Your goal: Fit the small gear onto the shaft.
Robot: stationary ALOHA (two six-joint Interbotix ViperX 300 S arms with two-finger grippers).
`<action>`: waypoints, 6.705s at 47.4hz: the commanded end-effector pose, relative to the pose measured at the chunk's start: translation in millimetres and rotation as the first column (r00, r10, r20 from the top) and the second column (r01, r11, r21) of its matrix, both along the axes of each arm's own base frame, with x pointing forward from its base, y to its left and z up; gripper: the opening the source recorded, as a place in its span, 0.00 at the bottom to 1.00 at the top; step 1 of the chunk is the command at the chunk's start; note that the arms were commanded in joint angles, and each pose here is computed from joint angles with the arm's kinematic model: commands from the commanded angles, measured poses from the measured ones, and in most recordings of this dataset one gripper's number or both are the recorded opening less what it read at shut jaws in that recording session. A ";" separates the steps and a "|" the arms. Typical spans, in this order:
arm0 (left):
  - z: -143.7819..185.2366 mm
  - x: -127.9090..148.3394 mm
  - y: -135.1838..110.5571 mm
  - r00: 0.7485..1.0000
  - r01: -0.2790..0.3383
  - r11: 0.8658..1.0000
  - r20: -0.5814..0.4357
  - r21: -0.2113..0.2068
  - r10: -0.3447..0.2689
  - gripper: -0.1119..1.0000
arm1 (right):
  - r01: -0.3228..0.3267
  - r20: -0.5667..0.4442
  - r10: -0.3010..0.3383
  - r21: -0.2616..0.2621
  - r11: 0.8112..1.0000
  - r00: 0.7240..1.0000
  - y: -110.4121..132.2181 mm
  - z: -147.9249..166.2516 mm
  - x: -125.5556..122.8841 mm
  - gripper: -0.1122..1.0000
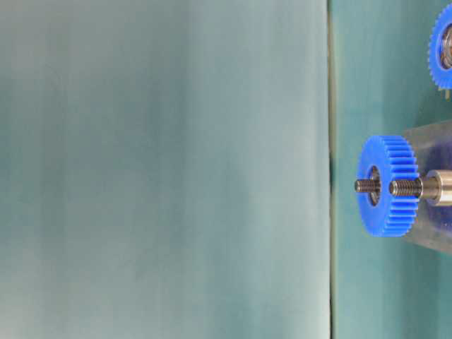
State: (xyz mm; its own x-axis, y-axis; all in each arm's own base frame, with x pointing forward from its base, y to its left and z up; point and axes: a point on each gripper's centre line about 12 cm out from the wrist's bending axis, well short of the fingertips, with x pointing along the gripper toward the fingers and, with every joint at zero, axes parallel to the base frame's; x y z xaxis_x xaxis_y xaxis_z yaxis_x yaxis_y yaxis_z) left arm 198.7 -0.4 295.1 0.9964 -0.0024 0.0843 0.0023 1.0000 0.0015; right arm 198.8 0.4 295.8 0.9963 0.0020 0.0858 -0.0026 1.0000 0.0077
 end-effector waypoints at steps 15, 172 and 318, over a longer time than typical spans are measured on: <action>-3.3 31.9 -11.2 0.950 0.005 0.984 -0.305 -0.180 -0.061 0.10 | 0.134 -0.441 -0.051 0.160 0.978 0.896 -17.8 -19.4 -3.4 0.10; -22.0 30.7 4.0 0.893 -0.058 0.994 -0.451 -0.094 0.010 0.10 | 0.309 -0.986 0.110 0.145 0.940 0.127 -44.9 -87.2 218.0 0.43; -14.6 32.8 -1.0 0.915 -0.052 0.986 -0.403 -0.158 -0.016 0.10 | 0.182 -0.992 0.114 0.122 0.976 0.054 -31.7 -125.2 262.3 0.08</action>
